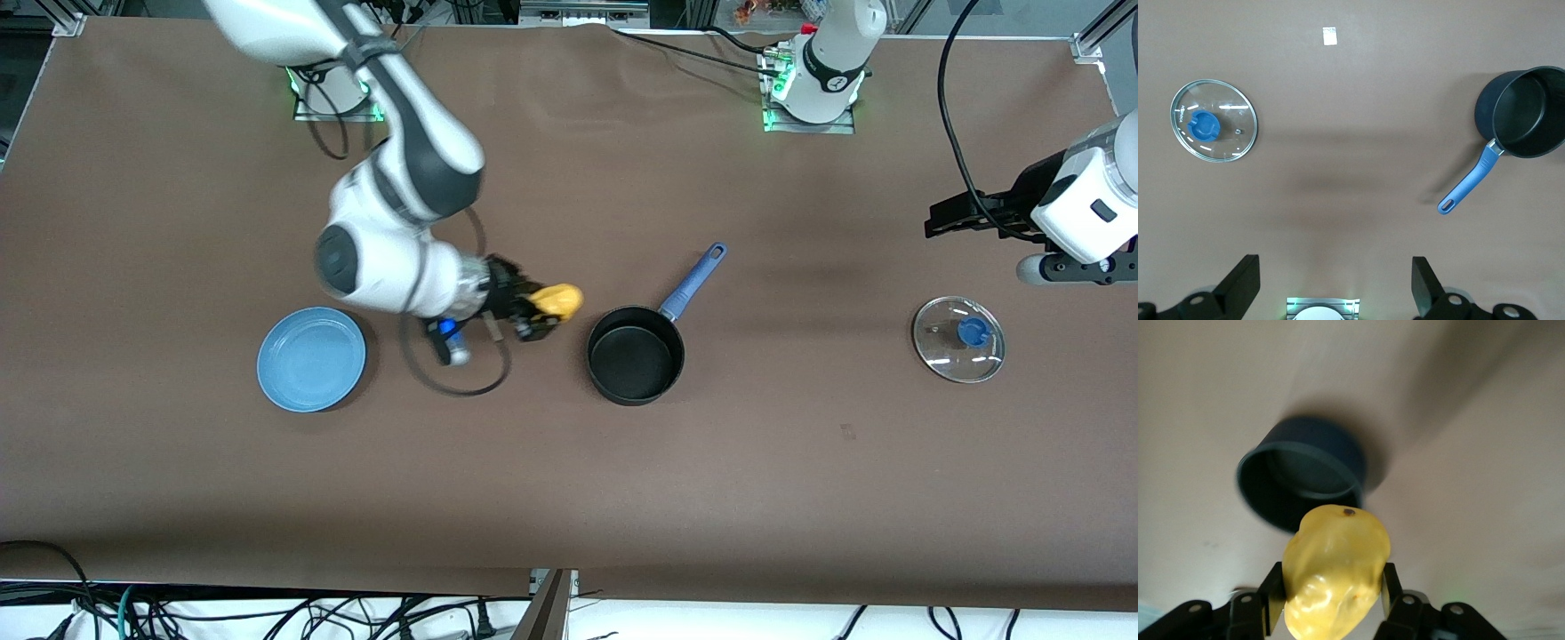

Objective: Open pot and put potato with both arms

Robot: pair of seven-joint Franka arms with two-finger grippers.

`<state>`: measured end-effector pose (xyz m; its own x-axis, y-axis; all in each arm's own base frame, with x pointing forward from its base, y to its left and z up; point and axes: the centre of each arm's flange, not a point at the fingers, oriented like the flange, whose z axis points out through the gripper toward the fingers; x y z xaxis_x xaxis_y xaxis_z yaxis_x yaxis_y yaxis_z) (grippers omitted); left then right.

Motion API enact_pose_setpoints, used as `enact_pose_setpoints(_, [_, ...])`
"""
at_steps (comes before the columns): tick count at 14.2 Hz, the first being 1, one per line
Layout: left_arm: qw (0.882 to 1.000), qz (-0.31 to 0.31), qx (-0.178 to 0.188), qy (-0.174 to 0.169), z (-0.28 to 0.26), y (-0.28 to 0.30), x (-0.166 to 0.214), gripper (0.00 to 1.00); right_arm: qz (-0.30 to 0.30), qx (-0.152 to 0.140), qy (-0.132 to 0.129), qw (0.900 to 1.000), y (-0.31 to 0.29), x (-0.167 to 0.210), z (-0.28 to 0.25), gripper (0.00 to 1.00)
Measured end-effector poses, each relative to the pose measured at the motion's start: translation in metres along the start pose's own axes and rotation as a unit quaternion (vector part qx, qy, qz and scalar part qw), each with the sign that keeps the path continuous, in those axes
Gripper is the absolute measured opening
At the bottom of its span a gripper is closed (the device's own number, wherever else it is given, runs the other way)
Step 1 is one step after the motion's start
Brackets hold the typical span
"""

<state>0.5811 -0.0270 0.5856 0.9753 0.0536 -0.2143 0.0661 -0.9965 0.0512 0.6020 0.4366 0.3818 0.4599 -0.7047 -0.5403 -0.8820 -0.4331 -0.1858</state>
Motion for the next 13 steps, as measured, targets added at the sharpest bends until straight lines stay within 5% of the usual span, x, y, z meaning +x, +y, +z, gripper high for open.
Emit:
enact_pose_setpoints(3, [1.000,-0.002,0.000,-0.001,0.001,-0.002,0.001,1.00,0.019,0.044,0.001,0.999,-0.009,-0.039,0.023,0.67])
enact_pose_setpoints(7, [1.000,-0.002,0.000,-0.002,0.002,-0.002,0.002,1.00,0.037,0.073,-0.009,0.997,-0.018,-0.054,0.019,1.00])
enact_pose_setpoints(13, [1.000,-0.003,0.000,-0.002,0.002,-0.003,0.002,1.00,0.052,0.092,-0.020,0.994,-0.030,-0.060,-0.004,1.00])
